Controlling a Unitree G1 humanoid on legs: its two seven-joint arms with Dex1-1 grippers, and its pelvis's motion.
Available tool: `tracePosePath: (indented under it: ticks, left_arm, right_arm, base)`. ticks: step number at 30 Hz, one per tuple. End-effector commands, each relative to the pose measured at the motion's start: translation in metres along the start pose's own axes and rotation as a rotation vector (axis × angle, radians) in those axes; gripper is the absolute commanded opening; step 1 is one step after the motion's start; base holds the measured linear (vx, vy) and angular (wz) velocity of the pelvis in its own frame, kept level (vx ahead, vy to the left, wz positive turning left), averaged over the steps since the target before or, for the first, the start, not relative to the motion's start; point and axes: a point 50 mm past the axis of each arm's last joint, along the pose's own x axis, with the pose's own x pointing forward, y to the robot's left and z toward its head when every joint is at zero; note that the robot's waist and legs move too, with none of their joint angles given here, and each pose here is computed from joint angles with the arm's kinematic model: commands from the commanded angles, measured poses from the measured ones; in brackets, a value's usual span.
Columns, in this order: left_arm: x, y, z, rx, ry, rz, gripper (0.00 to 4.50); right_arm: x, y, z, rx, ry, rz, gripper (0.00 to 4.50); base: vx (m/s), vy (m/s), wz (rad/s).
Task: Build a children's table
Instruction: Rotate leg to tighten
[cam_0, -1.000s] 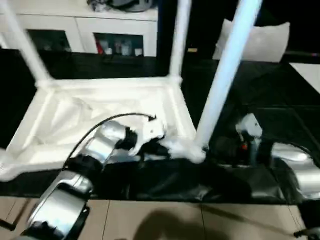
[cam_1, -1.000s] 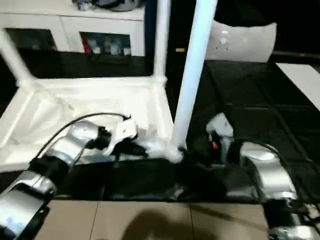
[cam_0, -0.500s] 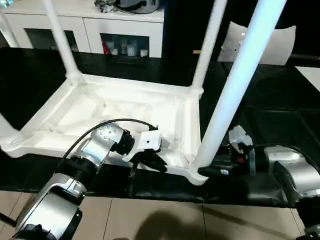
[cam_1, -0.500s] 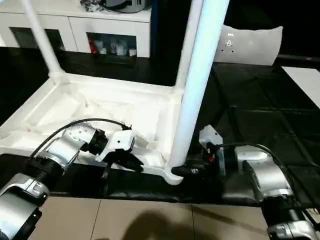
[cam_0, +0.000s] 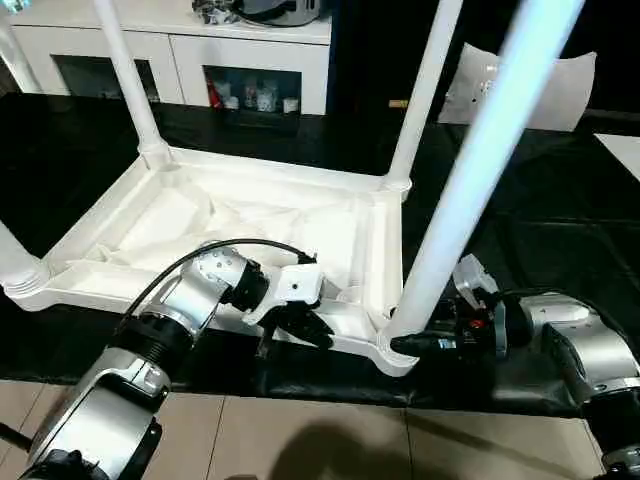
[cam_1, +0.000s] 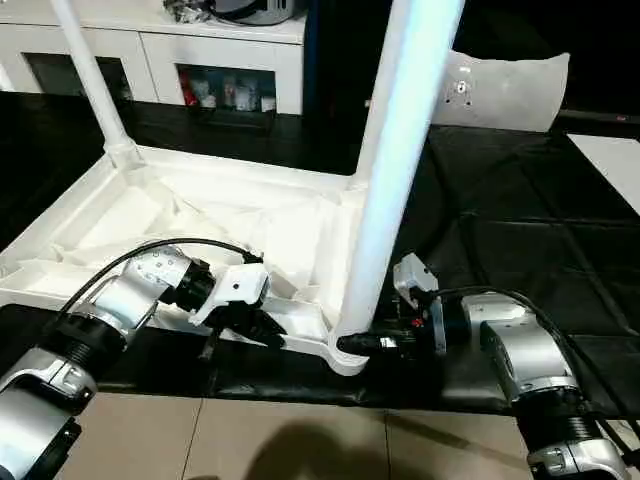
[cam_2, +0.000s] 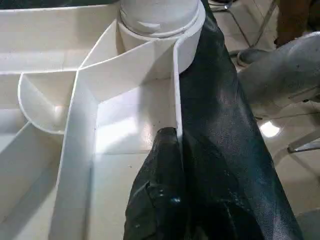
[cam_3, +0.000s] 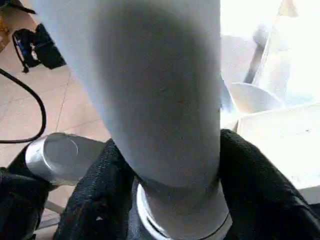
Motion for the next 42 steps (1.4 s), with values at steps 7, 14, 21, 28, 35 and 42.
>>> tracePosePath:
  ticks: [7, 14, 21, 28, 35, 42]
  left_arm:
    - [0.004, 0.006, 0.011, -0.002, -0.029, 0.032, 0.0]
    - [0.015, 0.033, 0.023, -0.1, -0.05, 0.284, 0.0]
    - [0.027, 0.059, 0.045, -0.175, -0.112, 0.535, 0.0]
    - [0.035, 0.06, 0.044, -0.13, -0.085, 0.578, 0.0]
    - [0.034, 0.056, 0.038, -0.063, -0.075, 0.562, 0.0]
    - [0.027, 0.055, 0.042, -0.087, -0.196, 0.582, 0.43]
  right_arm:
    - [0.008, 0.007, 0.01, 0.048, -0.089, 0.038, 2.09]
    - [0.036, 0.002, 0.008, 0.046, -0.099, -0.219, 2.09]
    - [0.057, -0.025, 0.012, 0.224, -0.159, -0.727, 1.97]
    - [0.06, -0.019, 0.027, 0.123, -0.251, -0.833, 2.65]
    - [0.05, -0.015, 0.01, 0.05, -0.151, -0.932, 3.21]
    - [0.027, -0.003, 0.004, 0.044, -0.239, -0.981, 3.89]
  base:
    - [0.0, 0.0, 0.0]
    - [0.0, 0.0, 0.0]
    - [0.0, 0.0, 0.0]
    - [0.008, 0.002, 0.0]
    - [0.0, 0.0, 0.0]
    - [0.0, 0.0, 0.0]
